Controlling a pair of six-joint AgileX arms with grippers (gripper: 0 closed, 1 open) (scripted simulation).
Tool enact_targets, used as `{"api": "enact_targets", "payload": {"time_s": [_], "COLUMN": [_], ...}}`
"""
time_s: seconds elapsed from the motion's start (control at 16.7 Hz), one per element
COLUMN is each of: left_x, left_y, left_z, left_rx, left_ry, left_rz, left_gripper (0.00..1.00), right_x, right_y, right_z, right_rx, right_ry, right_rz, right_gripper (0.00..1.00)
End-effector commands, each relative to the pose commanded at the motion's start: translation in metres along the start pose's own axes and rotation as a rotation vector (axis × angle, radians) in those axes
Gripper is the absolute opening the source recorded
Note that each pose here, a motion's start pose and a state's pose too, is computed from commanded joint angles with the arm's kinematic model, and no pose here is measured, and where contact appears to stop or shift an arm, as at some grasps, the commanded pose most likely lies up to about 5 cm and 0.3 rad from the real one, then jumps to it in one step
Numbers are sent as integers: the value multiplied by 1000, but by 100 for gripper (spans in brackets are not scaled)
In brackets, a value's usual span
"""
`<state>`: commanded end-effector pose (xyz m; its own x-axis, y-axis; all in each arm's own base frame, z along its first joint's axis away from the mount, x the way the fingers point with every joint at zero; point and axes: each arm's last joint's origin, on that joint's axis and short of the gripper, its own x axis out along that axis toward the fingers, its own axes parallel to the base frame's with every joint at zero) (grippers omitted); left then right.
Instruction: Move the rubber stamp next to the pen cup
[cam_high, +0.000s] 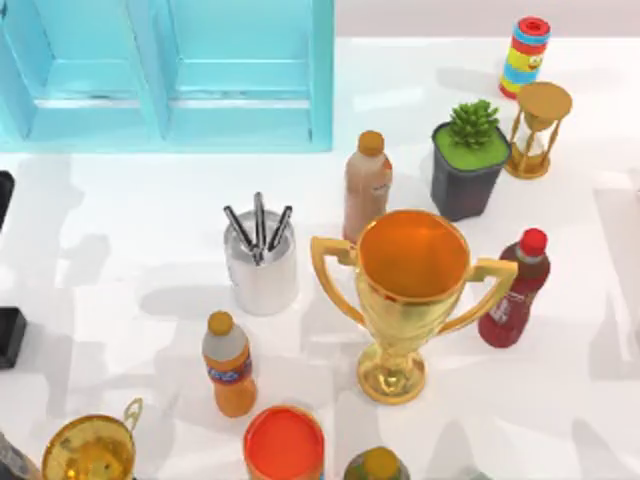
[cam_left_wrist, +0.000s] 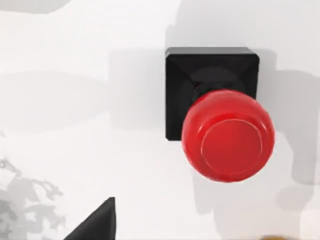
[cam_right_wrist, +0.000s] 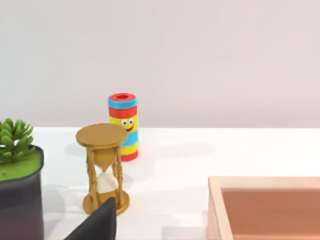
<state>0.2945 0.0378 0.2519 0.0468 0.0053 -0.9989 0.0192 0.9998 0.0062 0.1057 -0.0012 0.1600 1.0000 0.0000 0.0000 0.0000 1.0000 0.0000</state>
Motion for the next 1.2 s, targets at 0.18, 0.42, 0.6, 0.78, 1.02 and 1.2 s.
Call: {"api": "enact_targets", "payload": {"time_s": [0.18, 0.42, 0.6, 0.78, 1.02, 1.2], "left_x": [3, 3, 15, 48, 93, 103], "left_y": [2, 1, 2, 2, 2, 2], "left_z": [8, 7, 8, 10, 6, 3], "left_rx": [1, 5, 2, 0, 1, 1], "left_ry": [47, 45, 51, 44, 39, 47], "left_rz": [-7, -6, -7, -6, -5, -7], "left_gripper": [100, 100, 100, 100, 100, 100], "right_x": [0, 0, 0, 0, 0, 0], "right_y": [0, 0, 0, 0, 0, 0], "right_z": [0, 0, 0, 0, 0, 0], "right_rx": [0, 0, 0, 0, 0, 0], "right_ry": [0, 0, 0, 0, 0, 0], "right_rz": [0, 0, 0, 0, 0, 0], "right_gripper": [100, 100, 100, 100, 100, 100]}}
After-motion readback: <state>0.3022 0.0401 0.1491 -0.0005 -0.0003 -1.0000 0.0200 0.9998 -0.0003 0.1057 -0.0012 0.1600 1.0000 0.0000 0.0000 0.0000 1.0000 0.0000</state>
